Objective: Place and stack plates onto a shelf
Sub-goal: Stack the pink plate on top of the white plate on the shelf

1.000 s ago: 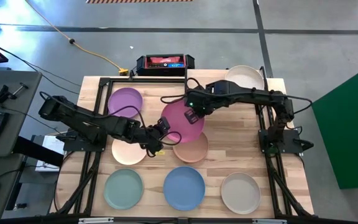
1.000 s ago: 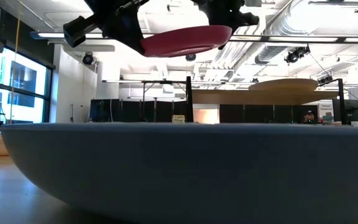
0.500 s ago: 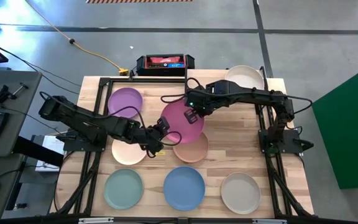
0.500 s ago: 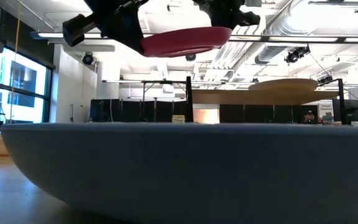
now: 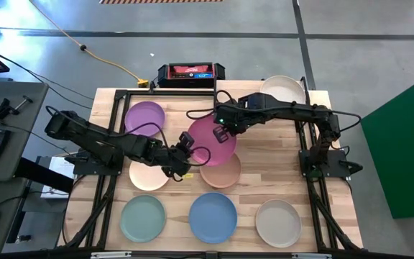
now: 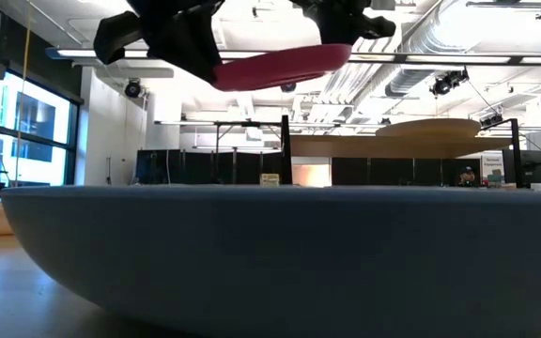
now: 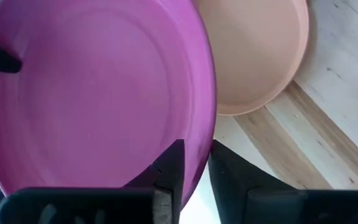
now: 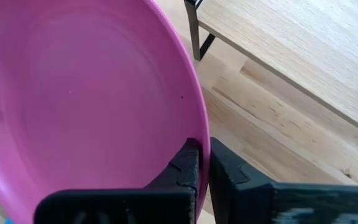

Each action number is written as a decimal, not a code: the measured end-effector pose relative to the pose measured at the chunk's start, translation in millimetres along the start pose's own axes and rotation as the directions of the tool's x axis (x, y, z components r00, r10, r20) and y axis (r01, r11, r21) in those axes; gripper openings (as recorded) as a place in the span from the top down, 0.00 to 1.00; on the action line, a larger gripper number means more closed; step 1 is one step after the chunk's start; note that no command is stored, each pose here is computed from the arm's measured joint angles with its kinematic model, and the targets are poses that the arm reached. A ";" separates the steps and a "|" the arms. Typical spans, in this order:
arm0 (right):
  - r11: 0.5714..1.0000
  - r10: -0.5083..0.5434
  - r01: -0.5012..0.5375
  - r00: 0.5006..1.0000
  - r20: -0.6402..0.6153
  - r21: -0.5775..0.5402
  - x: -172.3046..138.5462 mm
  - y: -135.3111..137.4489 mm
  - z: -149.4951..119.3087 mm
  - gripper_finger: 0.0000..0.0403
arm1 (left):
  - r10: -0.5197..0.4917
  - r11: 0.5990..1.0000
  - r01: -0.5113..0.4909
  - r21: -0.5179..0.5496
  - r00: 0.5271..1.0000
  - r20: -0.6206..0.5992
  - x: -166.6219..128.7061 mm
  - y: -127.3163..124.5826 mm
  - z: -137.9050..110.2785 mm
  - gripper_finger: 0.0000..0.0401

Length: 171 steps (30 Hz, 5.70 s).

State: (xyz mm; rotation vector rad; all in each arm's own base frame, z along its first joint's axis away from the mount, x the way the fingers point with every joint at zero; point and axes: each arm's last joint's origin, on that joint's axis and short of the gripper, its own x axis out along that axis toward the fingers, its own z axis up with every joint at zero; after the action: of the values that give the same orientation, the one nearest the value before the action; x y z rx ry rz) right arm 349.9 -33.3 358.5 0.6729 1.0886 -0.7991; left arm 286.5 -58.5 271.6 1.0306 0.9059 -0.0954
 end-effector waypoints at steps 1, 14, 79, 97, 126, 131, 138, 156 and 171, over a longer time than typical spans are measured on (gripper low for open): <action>1.000 0.000 0.000 1.000 0.000 0.005 0.0 -0.1 0.1 1.00 | 0.000 1.000 0.000 -0.002 1.000 0.000 0.0 0.0 0.0 0.81; 0.999 -0.044 0.045 0.999 -0.028 0.029 -1.4 -14.4 6.0 1.00 | 0.111 0.991 -0.117 -0.069 0.990 -0.087 -6.9 5.4 -5.0 0.71; 0.929 -0.125 0.037 0.968 0.218 0.368 -107.6 -244.2 47.7 1.00 | 0.092 0.866 -0.239 -0.439 0.939 -0.331 -3.0 51.5 -80.9 0.71; 0.816 -0.099 -0.107 0.942 0.320 0.568 -67.5 -273.5 -29.8 1.00 | 0.104 0.860 -0.248 -0.447 0.941 -0.323 -2.6 52.9 -80.1 0.71; 0.456 -0.150 -0.195 0.945 0.291 0.869 -25.3 -305.0 -89.6 1.00 | 0.077 0.858 -0.211 -0.468 0.955 -0.288 -2.2 52.2 -79.0 0.71; 0.439 -0.137 -0.205 0.947 0.291 0.875 -13.8 -306.7 -88.8 1.00 | 0.077 0.858 -0.211 -0.468 0.955 -0.288 -2.2 52.2 -79.1 0.71; 0.436 -0.136 -0.216 0.944 0.302 0.874 -7.2 -308.1 -86.7 1.00 | 0.078 0.858 -0.211 -0.469 0.954 -0.288 -2.2 52.2 -79.1 0.71; 0.433 -0.173 -0.184 0.944 0.282 0.883 -6.9 -309.1 -88.1 1.00 | 0.078 0.855 -0.213 -0.473 0.954 -0.289 -2.2 52.2 -79.1 0.71; 0.454 -0.181 -0.173 0.943 0.280 0.874 -6.9 -309.3 -88.1 1.00 | 0.078 0.855 -0.213 -0.473 0.954 -0.289 -2.2 52.2 -79.1 0.71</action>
State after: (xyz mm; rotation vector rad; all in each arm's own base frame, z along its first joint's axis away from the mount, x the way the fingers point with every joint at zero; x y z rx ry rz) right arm 47.4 -131.1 309.5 1.3674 0.2410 -1.4660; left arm 261.6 30.2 293.9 0.6236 1.0156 0.4001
